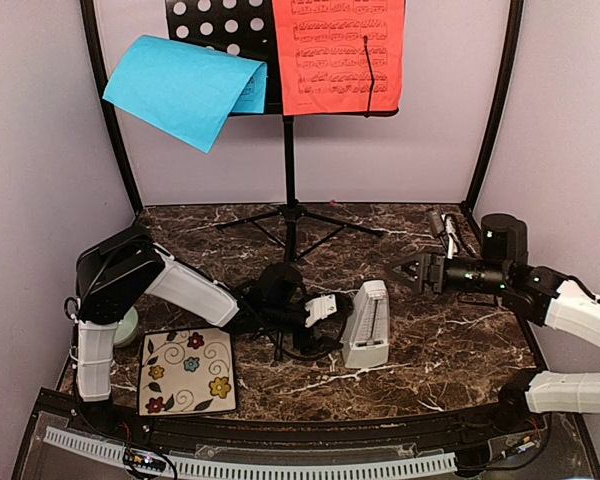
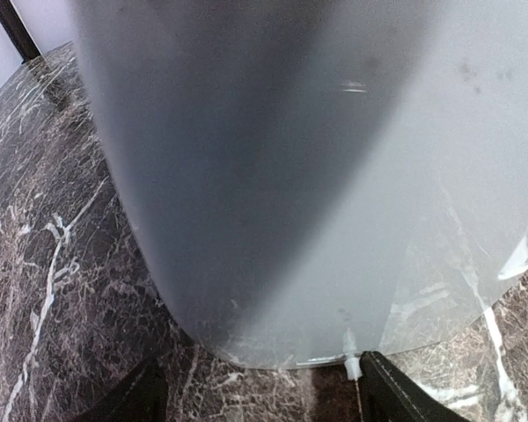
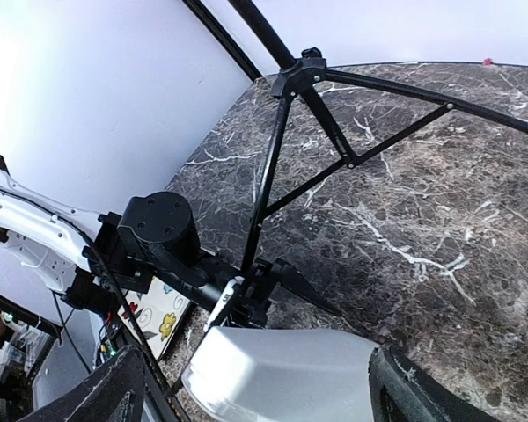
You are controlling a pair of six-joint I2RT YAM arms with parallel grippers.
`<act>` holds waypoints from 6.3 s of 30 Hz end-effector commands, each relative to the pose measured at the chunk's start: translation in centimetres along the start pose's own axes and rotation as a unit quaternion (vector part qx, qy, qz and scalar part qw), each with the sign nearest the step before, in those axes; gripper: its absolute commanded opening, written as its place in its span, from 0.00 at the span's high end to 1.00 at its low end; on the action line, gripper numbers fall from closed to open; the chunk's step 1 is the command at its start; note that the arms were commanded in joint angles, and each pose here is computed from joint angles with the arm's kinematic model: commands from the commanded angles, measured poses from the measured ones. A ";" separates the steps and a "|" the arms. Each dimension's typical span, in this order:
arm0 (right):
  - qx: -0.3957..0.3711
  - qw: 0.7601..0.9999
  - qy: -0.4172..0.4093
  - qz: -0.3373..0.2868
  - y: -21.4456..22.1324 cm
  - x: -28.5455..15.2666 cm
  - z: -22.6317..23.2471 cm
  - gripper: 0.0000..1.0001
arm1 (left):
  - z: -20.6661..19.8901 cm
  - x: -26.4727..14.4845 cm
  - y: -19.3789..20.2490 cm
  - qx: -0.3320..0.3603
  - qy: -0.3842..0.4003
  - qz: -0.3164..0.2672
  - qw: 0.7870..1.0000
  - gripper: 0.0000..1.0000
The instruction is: Set up the instrument practice props
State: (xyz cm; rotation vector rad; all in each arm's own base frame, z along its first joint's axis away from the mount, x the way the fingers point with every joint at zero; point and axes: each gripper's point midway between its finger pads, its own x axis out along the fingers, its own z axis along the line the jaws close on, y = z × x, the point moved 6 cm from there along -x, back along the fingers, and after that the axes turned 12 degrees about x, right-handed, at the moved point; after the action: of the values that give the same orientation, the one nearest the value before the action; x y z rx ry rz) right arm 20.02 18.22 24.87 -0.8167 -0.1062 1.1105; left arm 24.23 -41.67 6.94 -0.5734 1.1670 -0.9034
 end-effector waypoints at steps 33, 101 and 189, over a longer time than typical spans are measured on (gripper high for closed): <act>0.002 0.995 0.079 0.063 4.7 3.7 -3.3 0.54 | 0.9 0.4 -1.6 0.035 0.023 -0.017 0.999 0.24; 0.091 0.980 0.176 -0.029 1.8 -0.7 -7.7 0.36 | 2.2 -10.8 -7.4 -0.002 -0.135 -0.070 0.988 0.18; -0.004 0.994 -0.025 -0.107 9.0 1.3 -3.0 0.36 | 1.4 -11.7 -22.3 -0.025 -0.259 -0.256 0.931 0.76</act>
State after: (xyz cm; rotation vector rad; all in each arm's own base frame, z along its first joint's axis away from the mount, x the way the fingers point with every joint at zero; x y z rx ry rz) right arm 15.41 18.87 12.57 -0.7549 -0.0123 0.9518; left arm 20.13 -44.55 19.41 -1.1155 0.8096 -0.6455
